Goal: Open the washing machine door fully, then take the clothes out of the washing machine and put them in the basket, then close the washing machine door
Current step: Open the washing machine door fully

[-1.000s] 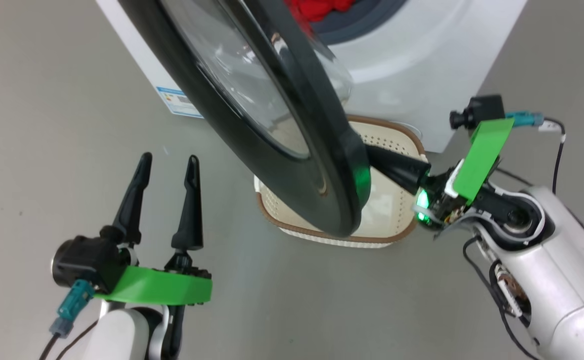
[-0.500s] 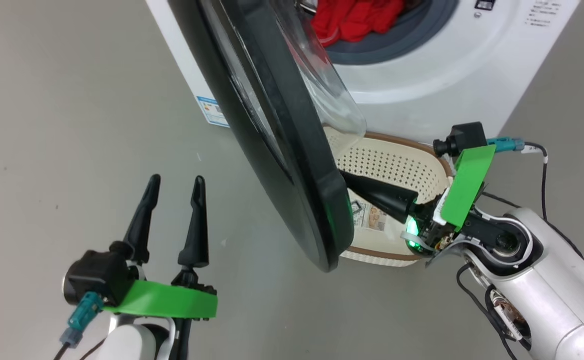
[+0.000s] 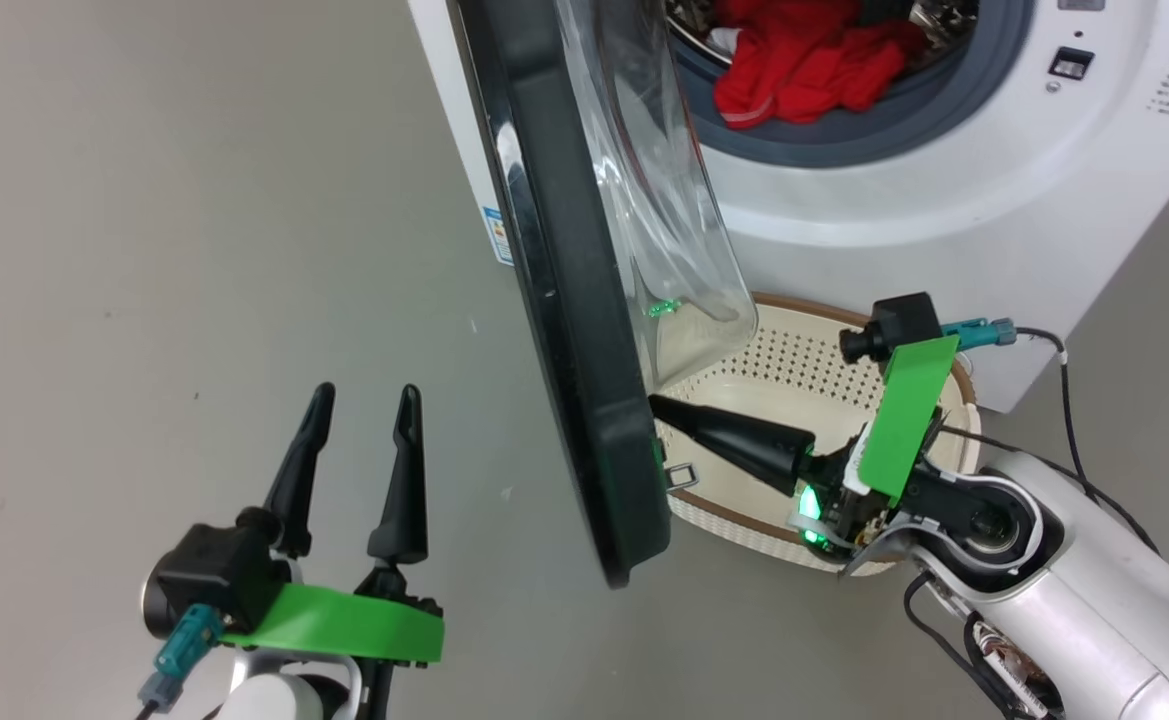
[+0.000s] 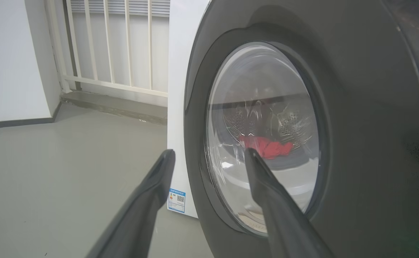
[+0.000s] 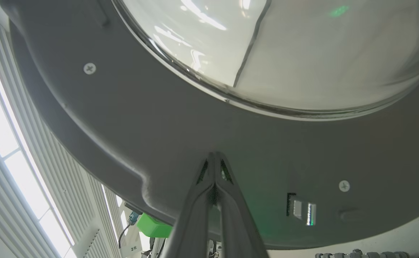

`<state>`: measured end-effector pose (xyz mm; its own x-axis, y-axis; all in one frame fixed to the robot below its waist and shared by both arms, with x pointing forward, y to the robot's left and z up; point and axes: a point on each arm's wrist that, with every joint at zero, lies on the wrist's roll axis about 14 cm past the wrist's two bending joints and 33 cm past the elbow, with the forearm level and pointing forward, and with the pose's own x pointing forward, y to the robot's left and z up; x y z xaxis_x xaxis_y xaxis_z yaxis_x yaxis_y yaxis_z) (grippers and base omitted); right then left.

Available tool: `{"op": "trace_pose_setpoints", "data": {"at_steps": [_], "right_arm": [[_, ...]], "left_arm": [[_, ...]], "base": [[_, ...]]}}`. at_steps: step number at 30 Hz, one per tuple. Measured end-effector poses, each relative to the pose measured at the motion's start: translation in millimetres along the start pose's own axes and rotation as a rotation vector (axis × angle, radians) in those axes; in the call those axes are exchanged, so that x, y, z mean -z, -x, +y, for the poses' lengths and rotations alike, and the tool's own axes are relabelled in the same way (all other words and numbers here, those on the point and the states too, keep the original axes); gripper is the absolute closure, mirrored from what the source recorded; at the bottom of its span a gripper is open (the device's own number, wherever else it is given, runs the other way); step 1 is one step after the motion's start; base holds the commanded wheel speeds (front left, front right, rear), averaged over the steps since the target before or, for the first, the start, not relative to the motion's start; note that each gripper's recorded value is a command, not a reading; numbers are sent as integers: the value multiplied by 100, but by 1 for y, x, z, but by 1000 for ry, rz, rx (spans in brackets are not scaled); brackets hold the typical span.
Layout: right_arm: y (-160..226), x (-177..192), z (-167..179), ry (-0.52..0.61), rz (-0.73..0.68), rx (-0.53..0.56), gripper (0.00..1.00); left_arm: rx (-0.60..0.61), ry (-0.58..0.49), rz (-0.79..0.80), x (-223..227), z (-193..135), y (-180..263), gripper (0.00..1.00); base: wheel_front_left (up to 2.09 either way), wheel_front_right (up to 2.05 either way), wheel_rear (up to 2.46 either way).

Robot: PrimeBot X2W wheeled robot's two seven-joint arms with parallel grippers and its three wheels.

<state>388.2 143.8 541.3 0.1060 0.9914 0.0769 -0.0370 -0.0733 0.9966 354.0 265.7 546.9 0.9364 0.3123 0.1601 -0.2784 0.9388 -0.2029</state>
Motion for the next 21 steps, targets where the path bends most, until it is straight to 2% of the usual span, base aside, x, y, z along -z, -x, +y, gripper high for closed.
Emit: {"op": "trace_pose_setpoints", "data": {"at_steps": [12,21], "right_arm": [[-19,32,1,-15,92,9,100],[-27,42,0,-28,121,17,100]], "left_arm": [[-53,0,-12,-8,19,17,0],[-80,-1,-22,-14,28,24,0]], "base": [[0,0,0],[0,0,0]]}}
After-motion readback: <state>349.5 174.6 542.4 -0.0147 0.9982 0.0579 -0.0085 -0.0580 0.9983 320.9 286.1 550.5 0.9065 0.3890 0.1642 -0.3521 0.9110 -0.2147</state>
